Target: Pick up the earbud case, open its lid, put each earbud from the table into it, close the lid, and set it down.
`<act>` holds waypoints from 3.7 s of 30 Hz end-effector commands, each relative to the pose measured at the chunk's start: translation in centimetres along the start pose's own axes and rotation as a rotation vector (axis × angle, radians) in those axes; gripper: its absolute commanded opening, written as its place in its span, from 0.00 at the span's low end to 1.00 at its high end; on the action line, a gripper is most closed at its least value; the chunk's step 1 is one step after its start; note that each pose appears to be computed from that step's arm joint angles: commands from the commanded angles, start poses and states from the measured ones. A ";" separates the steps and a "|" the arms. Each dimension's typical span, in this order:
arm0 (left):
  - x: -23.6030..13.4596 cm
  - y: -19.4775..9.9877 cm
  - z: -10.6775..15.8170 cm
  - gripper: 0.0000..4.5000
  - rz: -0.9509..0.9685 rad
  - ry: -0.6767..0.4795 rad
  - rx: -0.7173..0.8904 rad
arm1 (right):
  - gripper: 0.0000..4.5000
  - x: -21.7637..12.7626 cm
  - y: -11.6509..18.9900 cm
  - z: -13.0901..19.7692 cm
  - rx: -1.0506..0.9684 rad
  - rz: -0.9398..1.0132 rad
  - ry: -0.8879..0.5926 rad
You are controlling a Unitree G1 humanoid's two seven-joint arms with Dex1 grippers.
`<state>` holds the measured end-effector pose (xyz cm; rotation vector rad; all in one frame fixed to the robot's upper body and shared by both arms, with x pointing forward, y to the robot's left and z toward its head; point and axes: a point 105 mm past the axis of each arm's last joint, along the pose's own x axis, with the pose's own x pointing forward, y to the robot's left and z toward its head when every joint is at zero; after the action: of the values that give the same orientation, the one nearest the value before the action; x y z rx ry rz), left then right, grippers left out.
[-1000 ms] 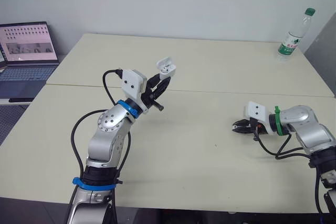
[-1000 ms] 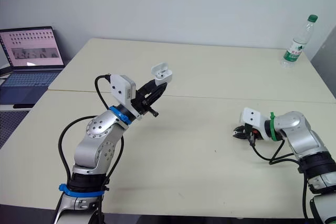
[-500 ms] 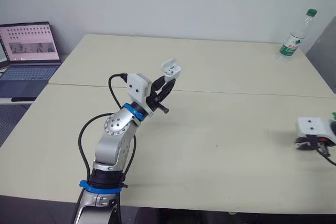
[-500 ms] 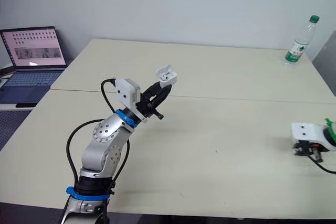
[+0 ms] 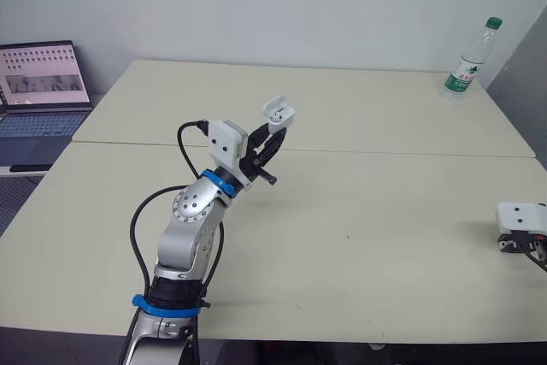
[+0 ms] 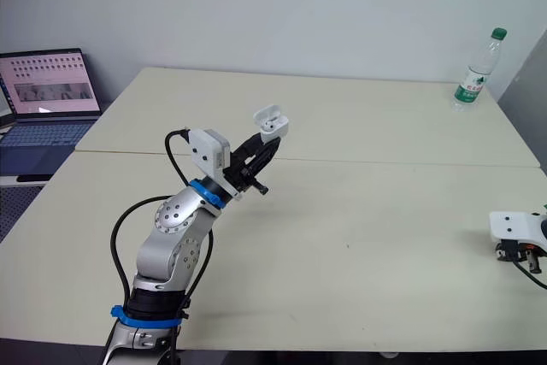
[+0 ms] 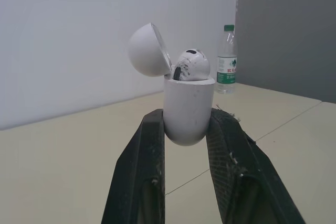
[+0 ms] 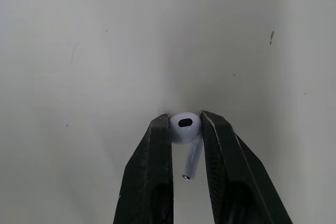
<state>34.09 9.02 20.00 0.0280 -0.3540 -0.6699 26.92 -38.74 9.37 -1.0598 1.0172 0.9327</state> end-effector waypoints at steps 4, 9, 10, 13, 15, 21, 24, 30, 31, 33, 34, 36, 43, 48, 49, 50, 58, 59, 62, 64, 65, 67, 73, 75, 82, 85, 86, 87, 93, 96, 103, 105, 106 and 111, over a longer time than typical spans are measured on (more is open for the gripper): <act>0.2 -0.4 1.9 0.17 -0.026 -0.062 0.036 | 0.09 0.4 0.4 -0.4 0.011 -0.009 0.003; 0.2 -0.4 1.9 0.17 -0.031 -0.061 0.034 | 0.25 0.4 0.6 -0.6 0.023 -0.008 0.004; 0.2 -0.4 1.9 0.17 -0.031 -0.061 0.034 | 0.30 0.4 0.7 -0.7 0.022 -0.009 0.004; 0.2 -0.5 1.9 0.17 -0.033 -0.060 0.035 | 0.36 0.5 0.7 -0.7 0.022 -0.009 0.007; 0.2 -0.5 1.9 0.17 -0.034 -0.058 0.034 | 0.36 0.4 0.8 -0.8 0.025 -0.008 0.011; 0.2 -0.5 1.8 0.17 -0.035 -0.056 0.031 | 0.36 0.1 1.0 -1.4 0.053 0.005 0.034; 0.2 -0.6 1.8 0.17 -0.036 -0.056 0.030 | 0.36 0.0 1.1 -1.7 0.075 0.013 0.046; 0.2 -0.6 1.7 0.17 -0.037 -0.054 0.028 | 0.36 0.0 1.3 -2.0 0.094 0.022 0.059; 0.2 -0.6 1.7 0.17 -0.036 -0.053 0.028 | 0.36 0.0 1.4 -2.0 0.097 0.025 0.061; 0.2 -0.6 1.7 0.17 -0.036 -0.052 0.028 | 0.36 -0.1 1.5 -2.1 0.101 0.031 0.066; 0.2 -0.6 1.7 0.17 -0.036 -0.052 0.029 | 0.36 -0.1 1.5 -2.2 0.104 0.036 0.070; 0.1 -0.6 1.7 0.17 -0.037 -0.051 0.029 | 0.36 -0.2 1.7 -2.3 0.106 0.041 0.076; 0.1 -0.7 1.7 0.17 -0.042 -0.049 0.030 | 0.36 -0.2 2.0 -2.7 0.105 0.055 0.088; 0.2 -0.7 1.7 0.17 -0.043 -0.051 0.029 | 0.36 -0.2 1.9 -2.6 0.110 0.044 0.082; 0.3 -0.7 1.7 0.17 -0.044 -0.051 0.028 | 0.36 -0.1 1.8 -2.5 0.114 0.037 0.076; 0.3 -0.7 1.7 0.17 -0.044 -0.052 0.029 | 0.36 0.0 1.8 -2.4 0.119 0.035 0.068; 0.4 -0.7 1.7 0.17 -0.046 -0.051 0.030 | 0.28 0.4 1.5 -2.0 0.120 0.012 0.045; 0.4 -0.6 1.8 0.17 -0.046 -0.052 0.030 | 0.24 0.4 1.6 -2.0 0.124 0.012 0.044; 0.4 -0.6 1.8 0.17 -0.045 -0.052 0.030 | 0.09 0.5 1.4 -1.8 0.127 0.006 0.030; 0.3 -0.6 1.7 0.17 -0.044 -0.051 0.029 | 0.09 0.5 1.1 -1.1 0.131 -0.001 -0.003; 0.3 -0.6 1.7 0.17 -0.044 -0.050 0.029 | 0.09 0.6 0.9 -0.5 0.140 -0.006 -0.030; 0.2 -0.6 1.5 0.17 -0.045 -0.046 0.028 | 0.09 0.7 0.5 1.1 0.144 -0.001 -0.097; 0.0 -0.2 0.8 0.17 -0.042 -0.026 0.017 | 0.09 -0.5 -2.1 15.4 0.163 -0.105 -0.617; 0.0 -0.1 0.6 0.17 -0.045 -0.019 0.016 | 0.09 -2.6 -3.3 20.8 0.244 -0.190 -0.851; 0.0 -0.3 0.9 0.17 -0.087 -0.011 -0.003 | 0.09 -12.0 -3.3 32.6 0.279 -0.328 -1.461; 0.2 -0.5 1.1 0.17 -0.117 -0.006 -0.007 | 0.09 -13.6 -3.1 34.4 0.287 -0.338 -1.552; 0.4 -0.5 1.2 0.17 -0.125 -0.010 -0.017 | 0.09 -14.1 -3.0 35.2 0.288 -0.340 -1.582; 0.5 -0.6 1.4 0.17 -0.134 -0.013 -0.022 | 0.09 -14.3 -3.0 35.8 0.287 -0.340 -1.601; 1.4 -1.2 1.7 0.17 -0.181 -0.022 -0.033 | 0.09 -13.7 -2.0 38.8 0.233 -0.340 -1.648; 1.7 -1.3 2.1 0.17 -0.191 -0.031 -0.035 | 0.09 -13.2 -2.3 38.8 0.226 -0.359 -1.630; 1.6 -1.6 2.3 0.17 -0.200 -0.040 -0.040 | 0.09 -12.0 -3.2 37.8 0.244 -0.402 -1.584; 1.5 -1.6 2.3 0.17 -0.200 -0.042 -0.041 | 0.09 -11.9 -3.2 37.8 0.241 -0.404 -1.581; 1.5 -1.6 2.4 0.17 -0.200 -0.042 -0.041 | 0.09 -11.9 -3.2 37.7 0.240 -0.404 -1.577; 1.5 -1.6 2.5 0.17 -0.198 -0.049 -0.039 | 0.09 -10.9 -3.4 37.0 0.236 -0.412 -1.531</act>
<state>34.23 7.49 20.79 0.0018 -0.3122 -0.8484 34.81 -4.86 26.20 -0.0990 -0.3272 0.9096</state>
